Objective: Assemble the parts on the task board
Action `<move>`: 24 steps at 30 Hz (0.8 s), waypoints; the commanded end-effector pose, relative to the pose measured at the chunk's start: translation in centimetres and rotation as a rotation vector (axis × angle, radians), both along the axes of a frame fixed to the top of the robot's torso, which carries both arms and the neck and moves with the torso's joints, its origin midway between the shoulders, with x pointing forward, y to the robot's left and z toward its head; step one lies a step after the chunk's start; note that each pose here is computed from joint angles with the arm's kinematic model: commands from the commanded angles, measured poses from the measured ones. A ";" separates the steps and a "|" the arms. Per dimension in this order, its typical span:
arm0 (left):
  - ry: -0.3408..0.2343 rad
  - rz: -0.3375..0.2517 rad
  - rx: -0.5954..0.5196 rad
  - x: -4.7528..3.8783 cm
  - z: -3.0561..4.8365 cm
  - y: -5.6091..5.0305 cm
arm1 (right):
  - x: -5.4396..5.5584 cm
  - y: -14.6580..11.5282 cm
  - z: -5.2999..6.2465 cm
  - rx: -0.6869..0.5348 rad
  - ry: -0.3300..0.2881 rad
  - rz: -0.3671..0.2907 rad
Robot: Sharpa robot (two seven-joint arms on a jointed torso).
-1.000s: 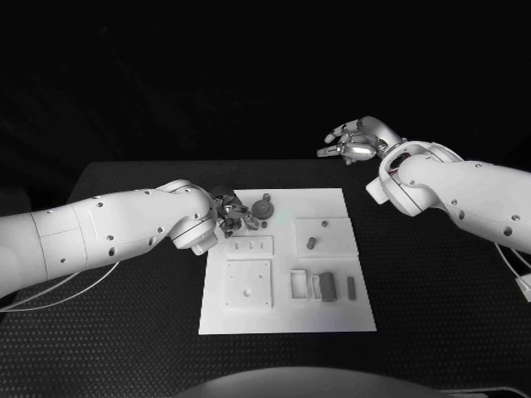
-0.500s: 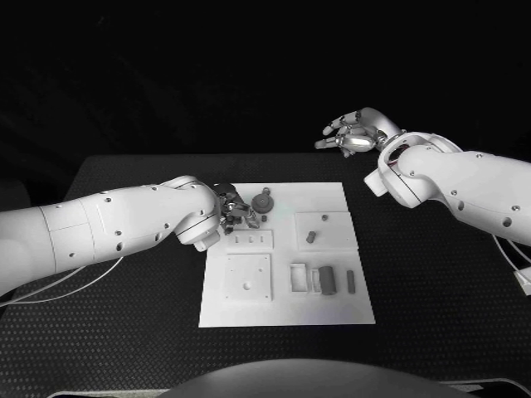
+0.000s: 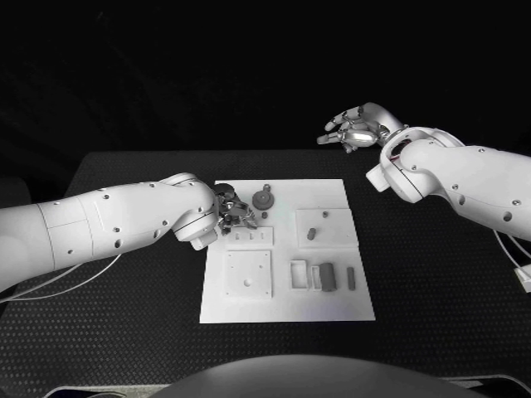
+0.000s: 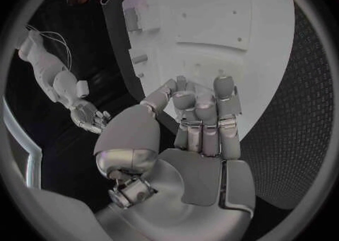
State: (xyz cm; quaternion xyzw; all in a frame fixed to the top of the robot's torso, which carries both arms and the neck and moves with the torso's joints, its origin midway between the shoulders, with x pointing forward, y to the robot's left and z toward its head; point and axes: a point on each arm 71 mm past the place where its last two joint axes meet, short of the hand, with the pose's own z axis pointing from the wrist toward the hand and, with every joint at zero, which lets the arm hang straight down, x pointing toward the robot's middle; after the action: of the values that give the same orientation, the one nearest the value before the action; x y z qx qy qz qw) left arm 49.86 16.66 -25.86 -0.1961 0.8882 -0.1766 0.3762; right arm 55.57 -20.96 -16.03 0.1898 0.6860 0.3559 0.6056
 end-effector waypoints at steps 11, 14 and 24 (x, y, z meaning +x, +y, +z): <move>-0.036 -0.036 0.027 0.05 -0.36 -0.6 | 0.0 0.2 -0.1 -0.002 0.012 0.025; -0.033 -0.039 0.030 0.00 -0.47 -0.6 | 0.0 0.2 -0.1 -0.003 0.012 0.025; -0.050 -0.070 0.082 0.05 -0.55 -0.4 | 0.1 0.2 -0.1 -0.003 0.014 0.026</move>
State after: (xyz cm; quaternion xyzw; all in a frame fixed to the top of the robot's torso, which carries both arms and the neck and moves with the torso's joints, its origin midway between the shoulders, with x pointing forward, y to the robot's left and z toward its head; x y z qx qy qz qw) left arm 49.90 16.40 -26.44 -0.1652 0.8892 -0.1629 0.3942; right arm 55.68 -20.93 -16.14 0.1883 0.6908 0.3559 0.6005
